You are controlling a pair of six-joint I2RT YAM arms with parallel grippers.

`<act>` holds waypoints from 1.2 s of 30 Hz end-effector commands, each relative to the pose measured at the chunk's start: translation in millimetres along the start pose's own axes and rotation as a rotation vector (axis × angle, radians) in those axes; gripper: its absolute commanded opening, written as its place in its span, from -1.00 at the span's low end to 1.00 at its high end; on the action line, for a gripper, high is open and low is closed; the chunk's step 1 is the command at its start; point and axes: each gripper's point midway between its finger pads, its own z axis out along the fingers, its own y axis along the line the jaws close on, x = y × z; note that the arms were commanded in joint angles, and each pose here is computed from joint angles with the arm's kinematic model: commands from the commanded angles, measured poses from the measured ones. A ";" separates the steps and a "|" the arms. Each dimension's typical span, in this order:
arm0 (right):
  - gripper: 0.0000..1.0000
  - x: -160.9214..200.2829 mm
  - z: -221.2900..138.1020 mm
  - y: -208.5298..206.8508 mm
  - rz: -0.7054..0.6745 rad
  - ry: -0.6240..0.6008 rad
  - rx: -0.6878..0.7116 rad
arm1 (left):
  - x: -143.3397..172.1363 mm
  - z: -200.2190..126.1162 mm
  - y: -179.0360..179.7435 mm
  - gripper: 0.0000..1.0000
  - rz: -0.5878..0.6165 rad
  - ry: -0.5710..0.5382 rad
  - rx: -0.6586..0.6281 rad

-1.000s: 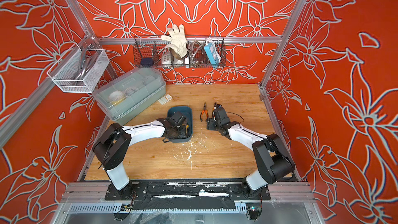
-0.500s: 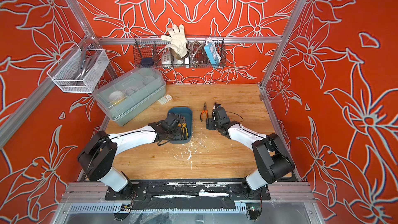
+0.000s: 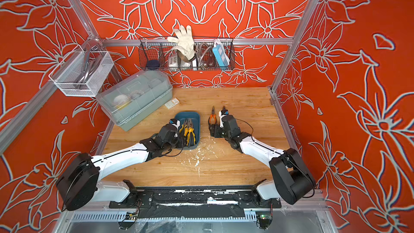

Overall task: Take the pliers out of the storage box
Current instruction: Pick up the pliers from the storage box, then place the pliers at the center of the board.

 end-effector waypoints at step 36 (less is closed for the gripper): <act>-0.07 27.1 23.8 100.3 -0.091 0.145 -0.374 | 0.1 6.3 -60.8 -1.00 0.046 -0.022 0.268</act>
